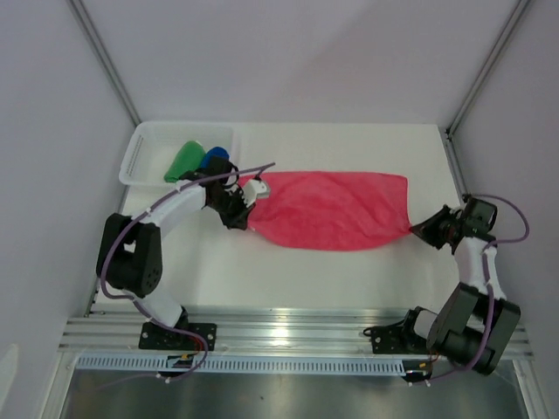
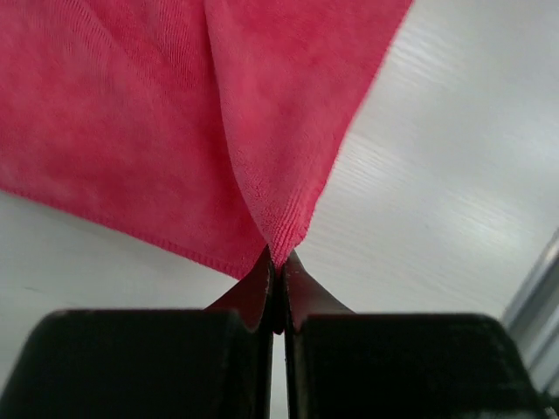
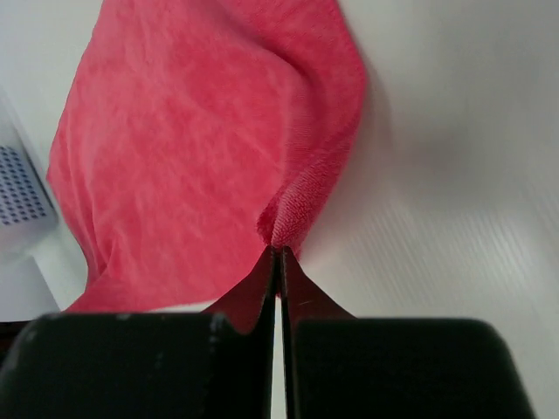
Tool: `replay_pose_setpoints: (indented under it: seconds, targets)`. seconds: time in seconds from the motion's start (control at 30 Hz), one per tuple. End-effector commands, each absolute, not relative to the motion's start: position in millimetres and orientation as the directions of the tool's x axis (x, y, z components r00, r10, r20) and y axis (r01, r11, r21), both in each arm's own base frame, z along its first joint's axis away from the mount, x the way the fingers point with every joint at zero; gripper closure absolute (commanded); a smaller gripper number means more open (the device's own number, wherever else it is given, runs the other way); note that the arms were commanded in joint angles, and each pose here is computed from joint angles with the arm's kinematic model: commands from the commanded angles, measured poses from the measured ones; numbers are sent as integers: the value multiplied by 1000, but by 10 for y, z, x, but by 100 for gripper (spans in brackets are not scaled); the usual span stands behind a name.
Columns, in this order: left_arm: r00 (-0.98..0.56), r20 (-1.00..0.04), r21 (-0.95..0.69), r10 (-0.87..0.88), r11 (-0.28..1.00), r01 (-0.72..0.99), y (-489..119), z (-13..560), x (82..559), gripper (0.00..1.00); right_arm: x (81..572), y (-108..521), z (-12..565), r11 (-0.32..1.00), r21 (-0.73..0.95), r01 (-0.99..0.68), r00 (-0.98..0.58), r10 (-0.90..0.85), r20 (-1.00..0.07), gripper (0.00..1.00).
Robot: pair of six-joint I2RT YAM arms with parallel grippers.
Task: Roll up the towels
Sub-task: Flatten the towel, then fold the towel
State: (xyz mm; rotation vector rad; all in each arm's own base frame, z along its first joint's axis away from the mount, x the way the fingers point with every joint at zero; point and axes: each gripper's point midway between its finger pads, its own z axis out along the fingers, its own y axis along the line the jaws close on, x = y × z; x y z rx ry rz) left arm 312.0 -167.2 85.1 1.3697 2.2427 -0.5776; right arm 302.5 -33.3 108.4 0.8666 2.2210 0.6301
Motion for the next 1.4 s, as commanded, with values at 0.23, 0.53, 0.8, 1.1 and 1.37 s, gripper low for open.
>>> replay_pose_setpoints:
  seconds: [0.23,0.53,0.8,1.1,1.37]
  targets:
    - [-398,-499,-195,770,347,917,-1432,822,2241,99,2444,-97,1141,689,536,488,-552,720,-422,100]
    - [-536,-509,-224,674,498,838,-1367,847,2356,99,2683,-253,1280,726,498,475,-508,688,-518,100]
    - [-611,-492,-115,621,649,752,-1292,859,3187,99,3643,-610,1359,767,484,421,-473,641,-605,100]
    - [-637,-428,-60,641,683,728,-1203,719,3484,99,4108,-692,1055,773,472,423,-536,634,-557,100]
    - [-655,-411,-42,635,704,709,-1206,668,3709,99,4334,-646,940,782,463,417,-572,622,-535,100]
